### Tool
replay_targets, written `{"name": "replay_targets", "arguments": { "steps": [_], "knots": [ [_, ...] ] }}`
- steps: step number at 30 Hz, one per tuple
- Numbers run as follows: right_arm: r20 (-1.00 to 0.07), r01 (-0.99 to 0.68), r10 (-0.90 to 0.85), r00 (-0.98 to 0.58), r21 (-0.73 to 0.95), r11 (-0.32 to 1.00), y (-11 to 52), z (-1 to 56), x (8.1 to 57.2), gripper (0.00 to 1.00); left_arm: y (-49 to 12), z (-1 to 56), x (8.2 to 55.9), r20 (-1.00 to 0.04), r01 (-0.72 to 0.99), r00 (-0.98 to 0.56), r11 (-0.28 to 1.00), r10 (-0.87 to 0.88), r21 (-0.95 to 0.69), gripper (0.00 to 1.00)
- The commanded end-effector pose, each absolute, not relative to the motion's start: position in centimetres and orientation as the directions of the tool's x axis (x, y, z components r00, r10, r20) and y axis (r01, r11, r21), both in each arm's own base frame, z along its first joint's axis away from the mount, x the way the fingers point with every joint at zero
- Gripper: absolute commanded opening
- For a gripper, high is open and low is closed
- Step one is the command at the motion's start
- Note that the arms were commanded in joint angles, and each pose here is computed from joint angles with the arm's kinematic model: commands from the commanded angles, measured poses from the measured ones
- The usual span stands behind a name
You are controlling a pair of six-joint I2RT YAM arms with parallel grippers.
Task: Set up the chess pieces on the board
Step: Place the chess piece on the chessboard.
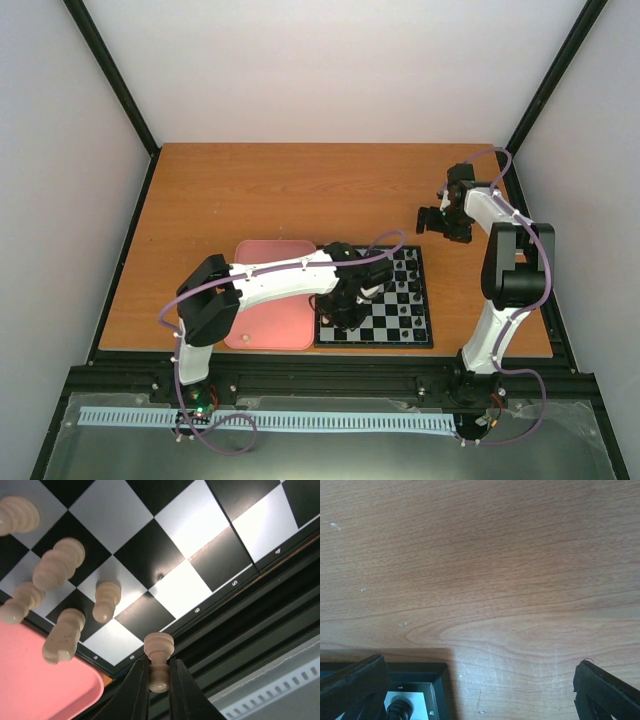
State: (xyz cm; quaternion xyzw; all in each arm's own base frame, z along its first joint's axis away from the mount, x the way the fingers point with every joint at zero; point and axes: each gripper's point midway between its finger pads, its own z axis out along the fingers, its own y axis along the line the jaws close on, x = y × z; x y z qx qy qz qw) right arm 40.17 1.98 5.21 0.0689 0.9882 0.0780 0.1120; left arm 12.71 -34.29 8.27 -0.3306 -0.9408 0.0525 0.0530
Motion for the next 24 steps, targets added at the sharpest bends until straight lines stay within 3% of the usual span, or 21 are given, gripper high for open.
{"name": "replay_targets", "arguments": {
  "steps": [1, 24],
  "knots": [
    [-0.267, 0.097, 0.138, -0.954, 0.161, 0.982, 2.0, 7.2, 40.5, 1.0, -35.6, 8.1, 13.4, -0.005, 0.642, -0.763, 0.756, 0.647, -0.128, 0.02],
    [-0.26, 0.099, 0.141, -0.955, 0.167, 0.981, 2.1, 6.9, 40.4, 1.0, -34.2, 6.3, 12.4, 0.044, 0.637, -0.762, 0.76, 0.647, -0.13, 0.05]
  ]
}}
